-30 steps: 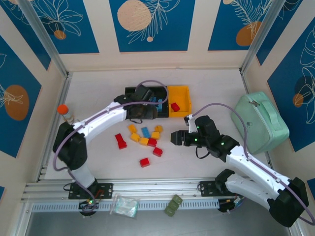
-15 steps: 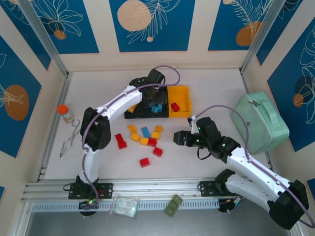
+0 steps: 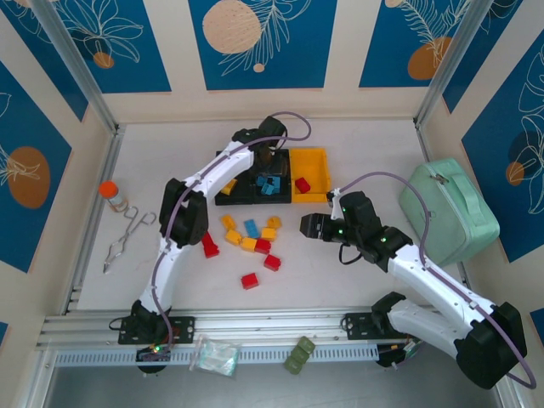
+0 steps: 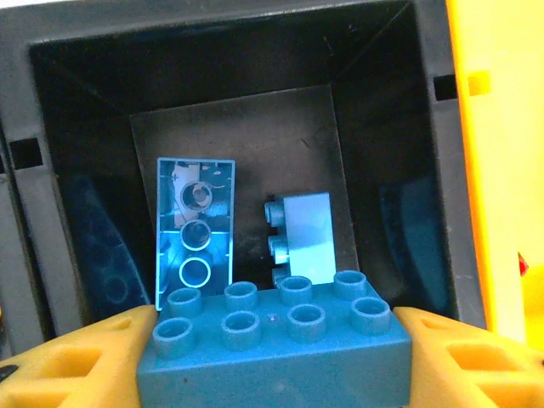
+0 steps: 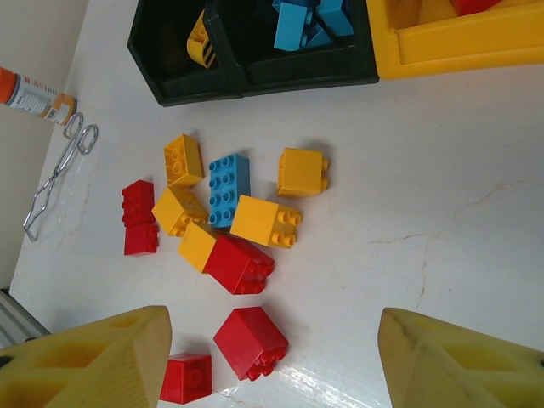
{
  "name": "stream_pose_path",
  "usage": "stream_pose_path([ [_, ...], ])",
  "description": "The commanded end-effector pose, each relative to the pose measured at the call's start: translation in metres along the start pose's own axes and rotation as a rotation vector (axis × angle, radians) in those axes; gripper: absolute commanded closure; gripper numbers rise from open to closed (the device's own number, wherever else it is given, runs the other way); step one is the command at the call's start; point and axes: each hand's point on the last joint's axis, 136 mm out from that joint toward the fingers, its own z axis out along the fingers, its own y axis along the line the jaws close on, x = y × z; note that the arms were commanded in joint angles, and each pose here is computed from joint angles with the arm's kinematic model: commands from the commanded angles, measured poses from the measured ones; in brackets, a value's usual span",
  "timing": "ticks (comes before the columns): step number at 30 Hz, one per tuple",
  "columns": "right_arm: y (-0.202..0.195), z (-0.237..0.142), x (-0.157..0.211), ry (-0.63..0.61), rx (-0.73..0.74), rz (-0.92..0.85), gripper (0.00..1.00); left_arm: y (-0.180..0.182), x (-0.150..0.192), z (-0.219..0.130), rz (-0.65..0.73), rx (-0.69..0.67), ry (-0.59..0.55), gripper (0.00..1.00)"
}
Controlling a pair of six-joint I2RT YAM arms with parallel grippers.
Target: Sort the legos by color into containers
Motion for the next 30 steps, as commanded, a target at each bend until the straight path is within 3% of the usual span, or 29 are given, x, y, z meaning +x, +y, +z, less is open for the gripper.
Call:
stream_pose_path([
  [1, 0.008, -0.004, -0.009, -0.022, -0.022, -0.019, 0.35, 0.008, -0.007, -0.003, 0.003, -0.022, -0.008, 0.32],
  [9, 0.008, 0.0, -0.005, -0.002, -0.024, -0.008, 0.35, -0.001, -0.015, -0.025, 0.01, 0.02, -0.044, 0.18],
  [16, 0.009, 0.001, -0.002, 0.007, -0.025, -0.01, 0.34, -0.019, -0.013, -0.065, 0.046, 0.079, -0.092, 0.23],
  [21, 0.01, -0.001, 0.002, 0.018, -0.029, -0.016, 0.35, -0.02, 0.01, -0.089, 0.071, 0.106, -0.103, 0.24],
  [30, 0.016, 0.005, 0.02, 0.071, -0.054, -0.038, 0.35, 0.018, 0.077, -0.108, 0.032, 0.082, -0.077, 0.26],
])
